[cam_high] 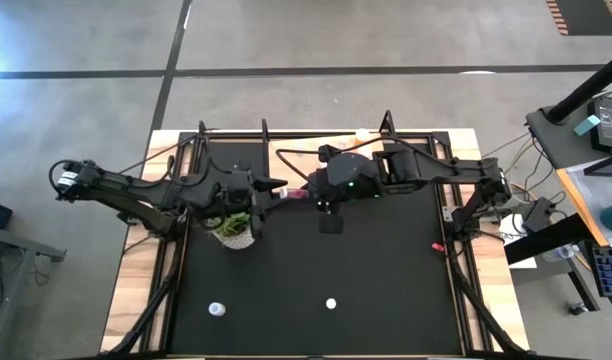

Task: Pick and place medicine bottles onto shelf by color
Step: Put the top blue pill bottle on the shelf aligned with the other blue pill bottle

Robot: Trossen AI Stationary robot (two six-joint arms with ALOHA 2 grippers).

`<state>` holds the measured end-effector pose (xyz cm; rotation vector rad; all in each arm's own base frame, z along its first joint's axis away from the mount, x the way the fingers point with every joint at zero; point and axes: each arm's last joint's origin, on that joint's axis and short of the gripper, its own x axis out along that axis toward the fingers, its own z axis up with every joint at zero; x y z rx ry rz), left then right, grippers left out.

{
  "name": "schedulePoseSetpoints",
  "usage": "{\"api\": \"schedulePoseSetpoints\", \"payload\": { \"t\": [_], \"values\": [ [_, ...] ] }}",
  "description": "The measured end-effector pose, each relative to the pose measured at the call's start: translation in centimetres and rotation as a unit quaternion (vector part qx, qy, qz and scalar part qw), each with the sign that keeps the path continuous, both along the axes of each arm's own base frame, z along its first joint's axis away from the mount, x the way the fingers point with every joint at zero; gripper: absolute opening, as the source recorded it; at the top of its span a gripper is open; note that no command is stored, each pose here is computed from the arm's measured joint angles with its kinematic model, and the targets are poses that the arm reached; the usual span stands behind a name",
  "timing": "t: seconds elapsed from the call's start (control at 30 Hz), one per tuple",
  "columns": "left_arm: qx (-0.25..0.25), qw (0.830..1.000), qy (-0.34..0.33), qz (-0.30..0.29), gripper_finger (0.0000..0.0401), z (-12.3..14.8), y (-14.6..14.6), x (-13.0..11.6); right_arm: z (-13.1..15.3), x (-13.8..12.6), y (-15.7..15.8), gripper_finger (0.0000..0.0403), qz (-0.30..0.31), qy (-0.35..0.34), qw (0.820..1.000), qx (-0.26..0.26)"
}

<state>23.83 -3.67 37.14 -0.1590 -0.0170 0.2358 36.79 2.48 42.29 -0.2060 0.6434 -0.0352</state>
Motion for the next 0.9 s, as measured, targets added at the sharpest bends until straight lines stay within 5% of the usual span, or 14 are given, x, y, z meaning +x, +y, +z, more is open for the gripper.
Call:
{"api": "schedulePoseSetpoints", "payload": {
  "t": [0.9],
  "values": [
    [-0.044, 0.999, 0.004, -0.012, 0.0102, -0.68, 0.36, 0.15, -0.2, -0.14, -0.05, 0.01, 0.004, 0.01, 1.0, -0.014]
  ]
}}
